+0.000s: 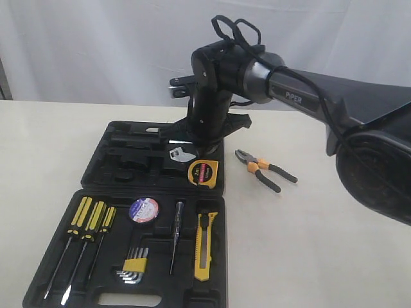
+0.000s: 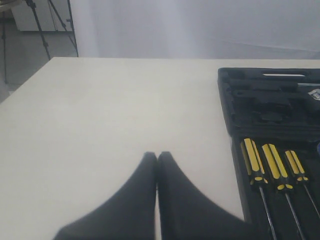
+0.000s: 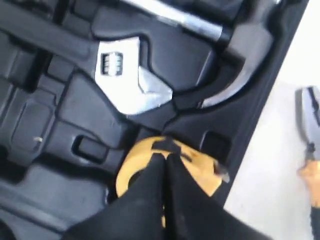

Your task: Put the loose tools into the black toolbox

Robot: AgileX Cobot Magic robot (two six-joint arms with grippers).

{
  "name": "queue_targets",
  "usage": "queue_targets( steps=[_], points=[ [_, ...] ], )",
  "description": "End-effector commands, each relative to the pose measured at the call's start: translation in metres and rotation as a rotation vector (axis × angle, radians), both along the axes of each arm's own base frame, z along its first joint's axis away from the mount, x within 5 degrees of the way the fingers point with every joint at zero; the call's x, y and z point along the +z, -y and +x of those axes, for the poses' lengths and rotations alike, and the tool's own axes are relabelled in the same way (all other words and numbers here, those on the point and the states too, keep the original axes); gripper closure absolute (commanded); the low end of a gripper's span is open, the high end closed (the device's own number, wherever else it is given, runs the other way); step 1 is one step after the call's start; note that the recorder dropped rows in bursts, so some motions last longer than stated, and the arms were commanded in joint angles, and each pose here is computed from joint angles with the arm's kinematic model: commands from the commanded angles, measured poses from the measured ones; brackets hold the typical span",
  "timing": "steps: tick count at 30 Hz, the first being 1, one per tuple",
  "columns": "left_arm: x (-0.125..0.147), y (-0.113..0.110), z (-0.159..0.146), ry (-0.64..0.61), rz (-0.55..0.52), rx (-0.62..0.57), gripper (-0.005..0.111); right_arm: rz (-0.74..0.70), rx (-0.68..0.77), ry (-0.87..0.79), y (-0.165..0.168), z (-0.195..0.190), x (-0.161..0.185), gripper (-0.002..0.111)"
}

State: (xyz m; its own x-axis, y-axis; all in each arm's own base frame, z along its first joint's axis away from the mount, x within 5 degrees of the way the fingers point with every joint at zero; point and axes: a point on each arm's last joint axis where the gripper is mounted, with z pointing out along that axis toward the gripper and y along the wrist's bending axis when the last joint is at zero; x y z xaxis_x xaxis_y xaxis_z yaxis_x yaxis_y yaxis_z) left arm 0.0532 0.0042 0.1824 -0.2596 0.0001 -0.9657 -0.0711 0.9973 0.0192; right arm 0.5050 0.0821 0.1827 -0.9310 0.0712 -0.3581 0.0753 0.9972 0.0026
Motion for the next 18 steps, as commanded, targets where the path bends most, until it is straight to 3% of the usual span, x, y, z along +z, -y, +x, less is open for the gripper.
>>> queue_targets(
  steps=[1, 9, 18],
  points=[
    [0.000, 0.001, 0.000, 0.008, -0.012, -0.004, 0.107, -0.009, -0.027, 0.031, 0.015, 0.008, -0.007, 0.109],
    [0.000, 0.001, 0.000, 0.008, -0.012, -0.004, 0.107, 0.015, -0.006, -0.082, 0.019, 0.007, -0.043, 0.109],
    [0.000, 0.001, 0.000, 0.008, -0.012, -0.004, 0.107, 0.031, -0.008, -0.066, 0.018, 0.008, -0.042, 0.109]
  ],
)
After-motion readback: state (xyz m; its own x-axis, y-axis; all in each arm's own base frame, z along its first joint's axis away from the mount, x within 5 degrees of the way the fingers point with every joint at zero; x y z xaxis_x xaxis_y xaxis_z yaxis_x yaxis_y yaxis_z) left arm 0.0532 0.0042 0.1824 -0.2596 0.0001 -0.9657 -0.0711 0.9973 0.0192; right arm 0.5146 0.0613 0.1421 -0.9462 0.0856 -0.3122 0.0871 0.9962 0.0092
